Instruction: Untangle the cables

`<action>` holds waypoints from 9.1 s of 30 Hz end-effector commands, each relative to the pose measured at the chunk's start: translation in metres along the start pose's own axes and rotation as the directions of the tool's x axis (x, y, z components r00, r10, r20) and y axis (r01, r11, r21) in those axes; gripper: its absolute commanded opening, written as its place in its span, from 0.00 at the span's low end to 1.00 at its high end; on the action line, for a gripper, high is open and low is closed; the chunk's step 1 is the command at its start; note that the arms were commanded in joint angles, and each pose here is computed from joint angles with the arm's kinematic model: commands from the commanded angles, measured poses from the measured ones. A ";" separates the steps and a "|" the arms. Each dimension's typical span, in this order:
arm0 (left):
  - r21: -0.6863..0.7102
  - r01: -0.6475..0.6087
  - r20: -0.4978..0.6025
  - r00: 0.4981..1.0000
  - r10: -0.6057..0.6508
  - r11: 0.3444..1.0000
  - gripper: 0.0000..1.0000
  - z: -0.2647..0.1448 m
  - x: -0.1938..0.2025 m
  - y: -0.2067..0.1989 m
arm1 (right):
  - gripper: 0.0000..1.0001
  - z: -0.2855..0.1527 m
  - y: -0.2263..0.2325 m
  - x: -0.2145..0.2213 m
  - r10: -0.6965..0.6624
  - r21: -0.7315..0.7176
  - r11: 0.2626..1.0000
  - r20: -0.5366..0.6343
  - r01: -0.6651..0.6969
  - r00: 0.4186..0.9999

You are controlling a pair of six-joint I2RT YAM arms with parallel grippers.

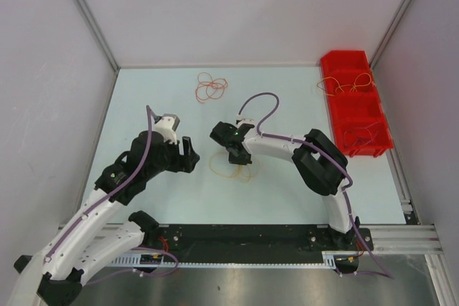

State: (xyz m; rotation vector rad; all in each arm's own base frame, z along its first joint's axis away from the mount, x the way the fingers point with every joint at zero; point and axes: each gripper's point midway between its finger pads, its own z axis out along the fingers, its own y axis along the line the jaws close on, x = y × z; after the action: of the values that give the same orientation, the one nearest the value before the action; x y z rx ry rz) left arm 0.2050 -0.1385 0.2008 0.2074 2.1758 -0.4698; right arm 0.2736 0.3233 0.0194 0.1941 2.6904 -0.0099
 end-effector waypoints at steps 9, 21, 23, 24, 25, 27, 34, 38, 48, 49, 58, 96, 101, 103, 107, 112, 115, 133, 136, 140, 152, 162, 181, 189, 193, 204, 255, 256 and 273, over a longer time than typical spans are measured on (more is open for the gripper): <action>-0.027 -0.012 0.015 1.000 0.012 1.000 0.77 0.003 -0.004 0.005 | 0.00 -0.064 -0.041 -0.093 0.064 -0.063 0.997 0.185 -0.054 0.981; -0.056 -0.012 -0.006 1.000 0.012 0.998 0.77 0.008 -0.001 0.009 | 0.00 -0.139 -0.126 -0.193 0.246 -0.151 0.967 0.352 -0.204 0.903; -0.059 -0.012 -0.010 1.000 0.012 0.998 0.77 0.009 -0.001 0.010 | 0.00 -0.150 -0.153 -0.211 0.281 -0.146 0.959 0.382 -0.243 0.880; -0.063 -0.011 -0.013 1.000 0.011 0.998 0.77 0.010 0.000 0.011 | 0.00 -0.152 -0.164 -0.218 0.293 -0.140 0.956 0.395 -0.258 0.871; -0.063 -0.012 -0.014 1.000 0.011 0.998 0.77 0.010 0.000 0.011 | 0.00 -0.155 -0.173 -0.223 0.306 -0.142 0.952 0.402 -0.272 0.863; -0.066 -0.012 -0.017 1.000 0.011 0.998 0.77 0.010 0.001 0.011 | 0.00 -0.156 -0.203 -0.238 0.333 -0.120 0.942 0.425 -0.312 0.842; -0.069 -0.013 -0.022 1.000 0.011 0.998 0.77 0.012 0.002 0.012 | 0.00 -0.156 -0.274 -0.277 0.339 -0.064 0.934 0.473 -0.351 0.813; -0.076 -0.012 -0.023 1.000 0.010 0.997 0.77 0.012 0.002 0.013 | 0.00 -0.150 -0.298 -0.293 0.255 -0.043 0.962 0.486 -0.269 0.836; -0.092 -0.013 -0.048 0.999 0.009 0.996 0.77 0.017 0.006 0.015 | 0.00 -0.141 -0.363 -0.313 0.161 0.096 0.963 0.549 -0.253 0.820; -0.095 -0.014 -0.048 0.999 0.009 0.995 0.77 0.017 0.006 0.016 | 0.00 -0.139 -0.365 -0.314 0.150 0.096 0.966 0.547 -0.240 0.823; -0.100 -0.016 -0.061 0.998 0.010 0.995 0.77 0.020 0.008 0.016 | 0.00 -0.089 -0.393 -0.327 0.070 0.145 0.974 0.532 -0.172 0.844; -0.149 -0.020 -0.096 0.995 0.006 0.989 0.76 0.027 0.014 0.024 | 0.00 0.050 -0.421 -0.445 0.071 -0.012 0.997 0.633 -0.083 0.771; -0.147 -0.022 -0.103 0.995 0.007 0.989 0.77 0.028 0.016 0.024 | 0.00 0.073 -0.419 -0.438 0.086 -0.052 0.996 0.597 -0.068 0.798; -0.151 -0.020 -0.101 0.995 0.005 0.988 0.76 0.028 0.015 0.025 | 0.00 0.077 -0.415 -0.433 0.087 -0.069 0.996 0.584 -0.057 0.807; -0.147 -0.021 -0.098 0.995 0.007 0.989 0.76 0.027 0.015 0.024 | 0.00 0.082 -0.407 -0.425 0.118 -0.104 0.992 0.562 -0.072 0.818; -0.144 -0.019 -0.089 0.996 0.007 0.989 0.76 0.026 0.014 0.024 | 0.02 0.081 -0.410 -0.421 0.149 -0.106 0.988 0.526 -0.109 0.837; -0.141 -0.018 -0.081 0.997 0.006 0.990 0.76 0.024 0.012 0.023 | 0.24 0.070 -0.411 -0.423 0.157 -0.101 0.987 0.535 -0.122 0.830; -0.130 -0.011 -0.048 0.999 0.005 0.992 0.77 0.018 0.007 0.022 | 0.85 -0.049 -0.396 -0.462 0.253 -0.176 0.967 0.628 -0.182 0.736; -0.131 -0.009 -0.042 0.999 0.003 0.991 0.77 0.017 0.006 0.022 | 0.87 -0.068 -0.385 -0.458 0.274 -0.204 0.961 0.620 -0.186 0.735; -0.133 -0.008 -0.043 0.999 0.002 0.991 0.77 0.018 0.006 0.022 | 0.87 -0.087 -0.359 -0.443 0.309 -0.246 0.949 0.603 -0.197 0.735; -0.231 0.012 -0.033 0.999 -0.020 0.973 0.81 0.029 -0.005 0.034 | 0.87 -0.091 -0.208 -0.286 0.301 -0.357 0.924 0.457 -0.138 0.837; -0.252 0.044 -0.006 0.999 -0.047 0.967 0.82 0.091 -0.061 0.016 | 0.86 -0.084 -0.120 -0.165 0.170 -0.397 0.918 0.374 -0.008 0.912; -0.345 0.011 0.001 1.000 -0.012 0.939 0.82 0.277 -0.158 0.046 | 0.84 -0.061 -0.111 -0.102 0.142 -0.475 0.874 0.452 0.103 0.881; -0.325 0.024 -0.015 0.999 -0.031 0.945 0.78 0.348 -0.173 0.074 | 0.83 -0.057 -0.098 -0.099 0.118 -0.574 0.805 0.407 0.153 0.906; -0.274 0.043 0.010 0.999 -0.042 0.961 0.78 0.369 -0.175 0.074 | 0.83 -0.056 -0.097 -0.099 0.123 -0.596 0.789 0.394 0.152 0.911; -0.087 0.207 -0.047 0.976 -0.211 0.974 0.75 0.408 -0.146 0.071 | 0.84 -0.054 -0.100 -0.100 0.137 -0.612 0.779 0.379 0.137 0.915; 0.652 0.386 -0.289 0.922 -0.257 0.652 0.00 0.130 -0.207 -0.106 | 0.95 -0.202 -0.116 -0.127 0.246 -0.733 0.616 0.526 0.288 0.814; 0.668 0.379 -0.291 0.925 -0.244 0.641 0.00 0.123 -0.204 -0.110 | 0.96 -0.209 -0.118 -0.127 0.248 -0.731 0.614 0.536 0.297 0.807; 0.727 0.197 -0.299 0.953 0.045 0.657 0.00 0.088 -0.088 -0.152 | 0.93 -0.235 -0.104 -0.122 0.425 -0.893 0.413 0.014 -0.180 0.905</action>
State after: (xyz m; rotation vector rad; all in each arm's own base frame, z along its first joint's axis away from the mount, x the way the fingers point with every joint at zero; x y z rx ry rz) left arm 0.2969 -0.3021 0.2384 0.4694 2.3062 -1.5173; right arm 0.2812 0.1945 0.2671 0.1616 1.9720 1.1307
